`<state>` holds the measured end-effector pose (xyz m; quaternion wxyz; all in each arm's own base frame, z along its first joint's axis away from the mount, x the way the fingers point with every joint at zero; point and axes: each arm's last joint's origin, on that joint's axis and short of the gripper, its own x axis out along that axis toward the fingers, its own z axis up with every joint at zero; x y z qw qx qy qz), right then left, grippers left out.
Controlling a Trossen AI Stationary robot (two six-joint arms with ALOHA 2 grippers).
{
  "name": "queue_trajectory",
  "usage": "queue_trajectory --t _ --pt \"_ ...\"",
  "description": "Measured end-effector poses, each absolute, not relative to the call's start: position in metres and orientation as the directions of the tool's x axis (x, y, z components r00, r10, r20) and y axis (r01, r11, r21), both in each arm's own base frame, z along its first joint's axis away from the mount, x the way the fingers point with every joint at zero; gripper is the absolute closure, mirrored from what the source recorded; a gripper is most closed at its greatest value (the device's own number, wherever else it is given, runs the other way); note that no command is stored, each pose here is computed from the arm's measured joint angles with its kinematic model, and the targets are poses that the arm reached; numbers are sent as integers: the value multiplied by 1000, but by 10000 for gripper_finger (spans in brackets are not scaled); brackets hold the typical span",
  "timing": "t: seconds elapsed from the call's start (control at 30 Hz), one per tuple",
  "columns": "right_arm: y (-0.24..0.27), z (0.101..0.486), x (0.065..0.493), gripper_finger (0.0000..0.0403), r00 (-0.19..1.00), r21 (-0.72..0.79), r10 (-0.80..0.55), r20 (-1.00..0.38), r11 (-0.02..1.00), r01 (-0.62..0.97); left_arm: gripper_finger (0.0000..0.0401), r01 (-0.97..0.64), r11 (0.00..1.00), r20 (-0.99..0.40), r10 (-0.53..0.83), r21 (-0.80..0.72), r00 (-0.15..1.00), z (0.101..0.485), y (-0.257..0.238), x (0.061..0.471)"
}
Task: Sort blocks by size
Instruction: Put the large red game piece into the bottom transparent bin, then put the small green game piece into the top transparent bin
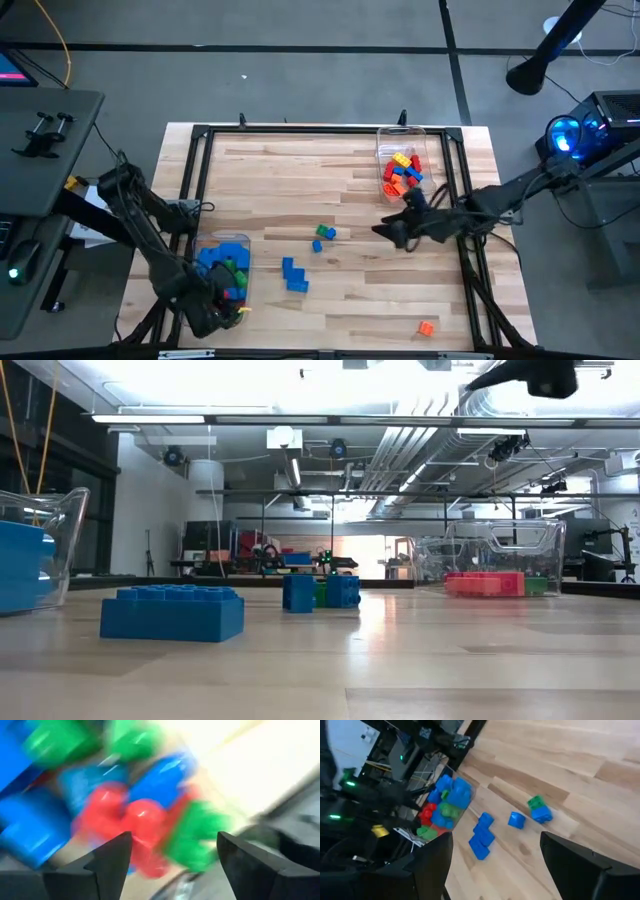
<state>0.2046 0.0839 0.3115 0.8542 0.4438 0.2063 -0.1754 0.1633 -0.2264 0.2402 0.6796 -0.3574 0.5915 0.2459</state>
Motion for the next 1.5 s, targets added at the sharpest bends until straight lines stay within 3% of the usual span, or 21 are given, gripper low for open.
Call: queue_trajectory --t 0.1,0.27,0.47,0.57,0.7,0.8,0.97,1.17,1.5 --pt "85 302 226 107 851 693 -84 -518 542 475 123 -698 651 -947 -108 -297 302 256 -221 162" --pt "87 272 262 107 812 684 -34 -583 519 513 122 -673 681 -951 -126 -289 281 264 -218 149" --pt "73 229 307 107 668 584 -11 -744 475 659 121 -535 647 -749 -85 -543 657 293 -216 152" --pt "56 213 326 107 576 517 -47 -816 386 764 121 -508 645 -668 -6 -571 744 304 -204 153" --pt "33 197 352 107 506 463 -95 -857 288 838 121 -500 663 -631 53 -558 774 310 -193 158" --pt "23 183 370 107 473 447 -56 -879 247 860 121 -500 682 -633 68 -535 771 311 -188 163" --pt "23 169 388 107 430 420 9 -903 235 877 121 -486 717 -648 62 -500 759 310 -187 166" --pt "28 165 383 131 324 314 -15 -946 213 925 121 -475 734 -646 65 -485 760 310 -187 166" --pt "26 168 389 166 385 373 -58 -921 148 916 121 -465 752 -642 74 -467 763 310 -185 168"
